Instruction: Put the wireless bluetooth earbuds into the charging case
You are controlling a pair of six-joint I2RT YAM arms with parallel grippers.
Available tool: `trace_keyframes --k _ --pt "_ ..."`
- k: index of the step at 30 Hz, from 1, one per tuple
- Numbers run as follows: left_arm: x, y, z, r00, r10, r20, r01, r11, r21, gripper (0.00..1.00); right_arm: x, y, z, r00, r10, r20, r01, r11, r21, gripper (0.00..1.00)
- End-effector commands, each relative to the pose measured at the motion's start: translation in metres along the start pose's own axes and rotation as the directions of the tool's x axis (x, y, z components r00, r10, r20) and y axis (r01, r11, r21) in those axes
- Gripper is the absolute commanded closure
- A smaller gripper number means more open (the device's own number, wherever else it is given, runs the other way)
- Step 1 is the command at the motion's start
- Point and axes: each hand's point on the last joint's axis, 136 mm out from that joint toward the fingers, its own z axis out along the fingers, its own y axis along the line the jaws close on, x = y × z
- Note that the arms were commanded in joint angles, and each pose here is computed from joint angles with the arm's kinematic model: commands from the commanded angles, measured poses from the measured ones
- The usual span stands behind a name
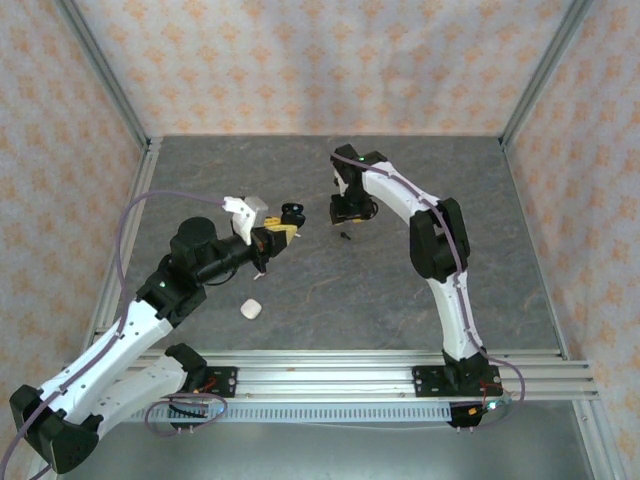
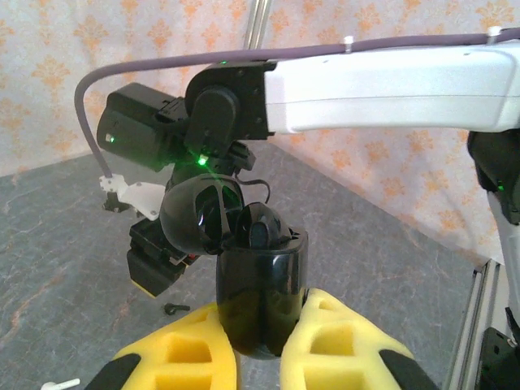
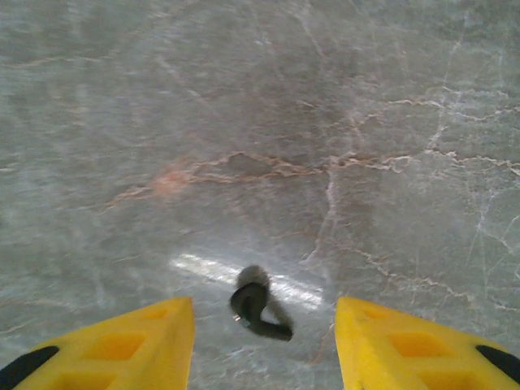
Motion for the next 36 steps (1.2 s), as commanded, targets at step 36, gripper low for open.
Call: trace_keyframes --k 36 --pt "-0.013 0.001 -0.029 0.994 0.032 0.103 -0.025 0.998 -0.066 1.00 0.033 0.023 -0.011 0.935 0.350 -0.052 -0.353 0.923 -0.152 0.54"
